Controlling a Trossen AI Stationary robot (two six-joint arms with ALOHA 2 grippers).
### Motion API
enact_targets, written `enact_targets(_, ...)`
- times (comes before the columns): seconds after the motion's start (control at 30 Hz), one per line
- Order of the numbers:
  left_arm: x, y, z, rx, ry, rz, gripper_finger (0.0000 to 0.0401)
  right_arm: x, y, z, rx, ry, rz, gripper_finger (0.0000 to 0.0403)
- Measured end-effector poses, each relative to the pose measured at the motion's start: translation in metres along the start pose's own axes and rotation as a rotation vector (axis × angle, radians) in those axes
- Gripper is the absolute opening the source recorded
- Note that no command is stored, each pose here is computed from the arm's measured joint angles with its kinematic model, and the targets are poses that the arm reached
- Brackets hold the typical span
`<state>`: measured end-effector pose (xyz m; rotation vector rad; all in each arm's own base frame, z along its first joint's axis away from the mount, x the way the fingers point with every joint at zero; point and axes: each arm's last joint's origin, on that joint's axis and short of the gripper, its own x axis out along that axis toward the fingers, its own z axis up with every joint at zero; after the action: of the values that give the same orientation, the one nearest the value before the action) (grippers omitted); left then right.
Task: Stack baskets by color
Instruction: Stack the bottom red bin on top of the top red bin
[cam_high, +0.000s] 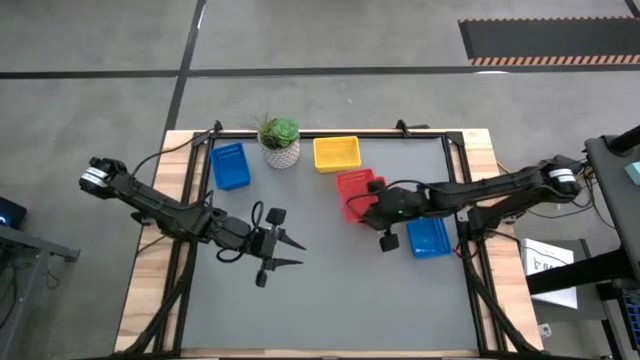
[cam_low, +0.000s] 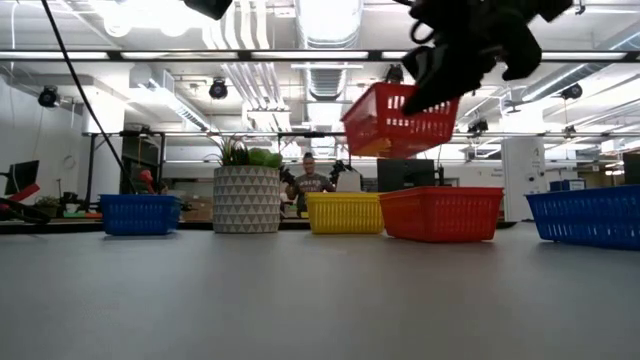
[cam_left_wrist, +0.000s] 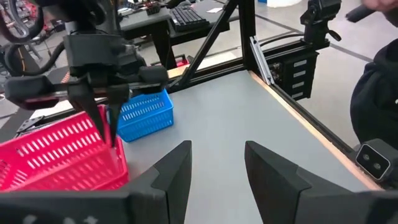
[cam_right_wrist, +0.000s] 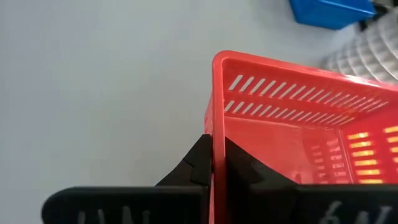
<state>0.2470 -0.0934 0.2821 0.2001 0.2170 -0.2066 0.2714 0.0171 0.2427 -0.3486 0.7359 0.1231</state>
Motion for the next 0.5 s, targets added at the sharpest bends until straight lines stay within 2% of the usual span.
enact_targets(0.33, 0.0, 0.0, -0.002, 0.002, 0.007, -0.002, 0.0135, -0.009, -0.004, -0.05, 0.034, 0.024, -0.043, 0.0008)
enact_targets(0.5, 0.0, -0.001, -0.008, 0.005, 0.022, -0.003, 0.0135, -0.006, -0.003, -0.067, 0.01, 0.035, -0.03, 0.0008)
